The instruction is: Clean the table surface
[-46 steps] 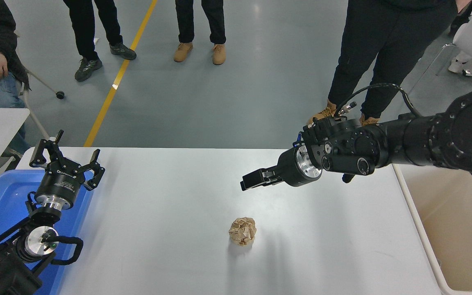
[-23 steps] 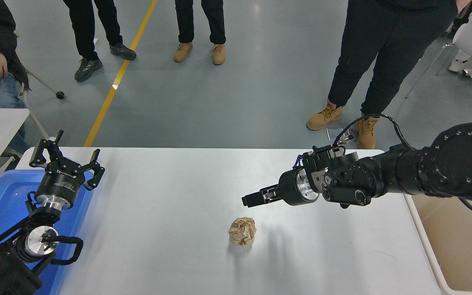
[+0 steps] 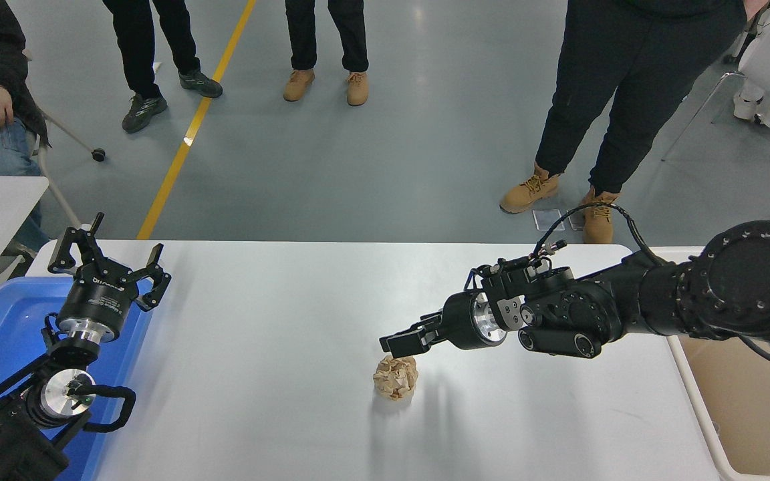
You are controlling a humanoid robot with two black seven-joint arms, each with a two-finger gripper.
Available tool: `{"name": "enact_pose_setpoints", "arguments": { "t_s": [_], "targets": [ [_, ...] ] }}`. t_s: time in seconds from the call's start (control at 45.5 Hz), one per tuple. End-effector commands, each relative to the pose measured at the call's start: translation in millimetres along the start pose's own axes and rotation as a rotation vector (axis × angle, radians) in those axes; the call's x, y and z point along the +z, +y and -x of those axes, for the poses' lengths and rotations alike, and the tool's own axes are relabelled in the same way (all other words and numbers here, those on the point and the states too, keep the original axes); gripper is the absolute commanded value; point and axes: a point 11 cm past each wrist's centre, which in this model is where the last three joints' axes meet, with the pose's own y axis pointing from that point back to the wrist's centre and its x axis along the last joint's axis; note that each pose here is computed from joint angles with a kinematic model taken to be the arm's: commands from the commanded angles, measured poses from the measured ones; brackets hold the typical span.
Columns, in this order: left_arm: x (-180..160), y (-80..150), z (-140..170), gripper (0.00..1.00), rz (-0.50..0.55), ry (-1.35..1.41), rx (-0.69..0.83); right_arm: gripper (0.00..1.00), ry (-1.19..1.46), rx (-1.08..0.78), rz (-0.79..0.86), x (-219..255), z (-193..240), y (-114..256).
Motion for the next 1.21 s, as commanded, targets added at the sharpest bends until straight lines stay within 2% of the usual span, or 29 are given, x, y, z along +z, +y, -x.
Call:
{"name": "enact_pose_setpoints", "arguments": {
  "t_s": [0.0, 0.396, 0.571, 0.835, 1.099, 1.187],
  "targets": [
    [0, 0, 0, 0.99, 0.001, 0.0, -0.001, 0.98, 0.017, -0.02, -0.01, 1, 17, -6],
    [0, 0, 0, 0.99, 0.0, 0.0, 0.0, 0.98, -0.046, 0.024, -0.046, -7, 24, -16],
    [0, 0, 0, 0.99, 0.001, 0.0, -0.001, 0.98, -0.074, 0.103, -0.104, -24, 7, -23],
    [0, 0, 0, 0.99, 0.001, 0.0, -0.001, 0.98, 0.01, 0.216, 0.057, 32, -4, -12],
    [0, 0, 0, 0.99, 0.001, 0.0, -0.001, 0.98, 0.023, 0.12, 0.087, 36, 13, -13],
    [0, 0, 0, 0.99, 0.0, 0.0, 0.0, 0.98, -0.029, 0.089, 0.054, 23, 10, -16]
  ]
}}
